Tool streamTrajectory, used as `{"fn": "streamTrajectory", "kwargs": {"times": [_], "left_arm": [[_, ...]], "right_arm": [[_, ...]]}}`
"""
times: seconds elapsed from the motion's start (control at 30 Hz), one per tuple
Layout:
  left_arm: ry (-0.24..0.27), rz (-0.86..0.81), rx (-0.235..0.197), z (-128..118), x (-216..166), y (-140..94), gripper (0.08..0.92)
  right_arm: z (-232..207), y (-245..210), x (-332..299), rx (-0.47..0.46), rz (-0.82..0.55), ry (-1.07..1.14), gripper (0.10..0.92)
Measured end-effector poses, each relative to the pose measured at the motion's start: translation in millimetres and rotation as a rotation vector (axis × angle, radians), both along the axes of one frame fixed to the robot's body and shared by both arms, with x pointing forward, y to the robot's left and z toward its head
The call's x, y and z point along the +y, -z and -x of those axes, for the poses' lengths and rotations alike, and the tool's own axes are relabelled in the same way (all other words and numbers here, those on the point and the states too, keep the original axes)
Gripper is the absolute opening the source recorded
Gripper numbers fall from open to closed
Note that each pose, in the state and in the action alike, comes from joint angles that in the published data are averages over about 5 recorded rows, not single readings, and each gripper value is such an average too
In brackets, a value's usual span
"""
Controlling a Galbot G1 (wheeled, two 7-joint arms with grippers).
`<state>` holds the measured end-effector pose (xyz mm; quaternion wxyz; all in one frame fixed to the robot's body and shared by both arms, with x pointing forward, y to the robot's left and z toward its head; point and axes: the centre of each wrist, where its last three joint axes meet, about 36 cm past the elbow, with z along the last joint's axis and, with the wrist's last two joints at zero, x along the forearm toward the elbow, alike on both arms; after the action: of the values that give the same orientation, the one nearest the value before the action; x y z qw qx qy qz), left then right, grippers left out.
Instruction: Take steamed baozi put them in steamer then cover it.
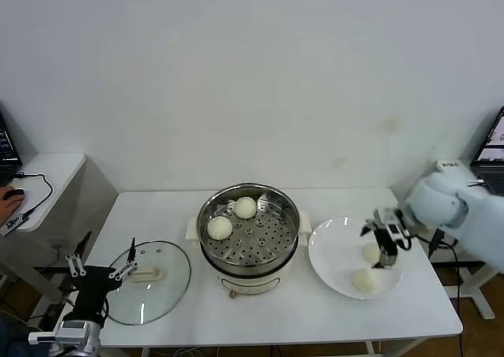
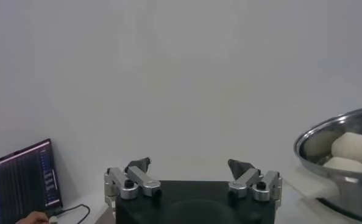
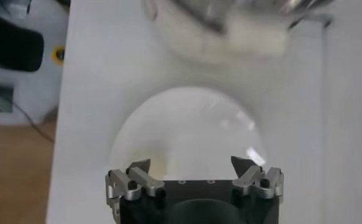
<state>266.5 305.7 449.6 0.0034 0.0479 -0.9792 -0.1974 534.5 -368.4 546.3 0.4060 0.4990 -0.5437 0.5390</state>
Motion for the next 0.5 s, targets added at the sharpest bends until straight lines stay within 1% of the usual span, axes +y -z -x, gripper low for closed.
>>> {"fn": "streamTrajectory", "kwargs": {"times": [0.2,0.5], "left_arm": [[-0.01,-0.002,0.01,0,1,5,0.823],[-0.019,-0.008,0.016,0,3,8,0.823]], "right_arm": [[3,27,-5,0.018,0.021,0.01,0.823],[-4,58,1,0.031,0.031,0.016,0.823]]}}
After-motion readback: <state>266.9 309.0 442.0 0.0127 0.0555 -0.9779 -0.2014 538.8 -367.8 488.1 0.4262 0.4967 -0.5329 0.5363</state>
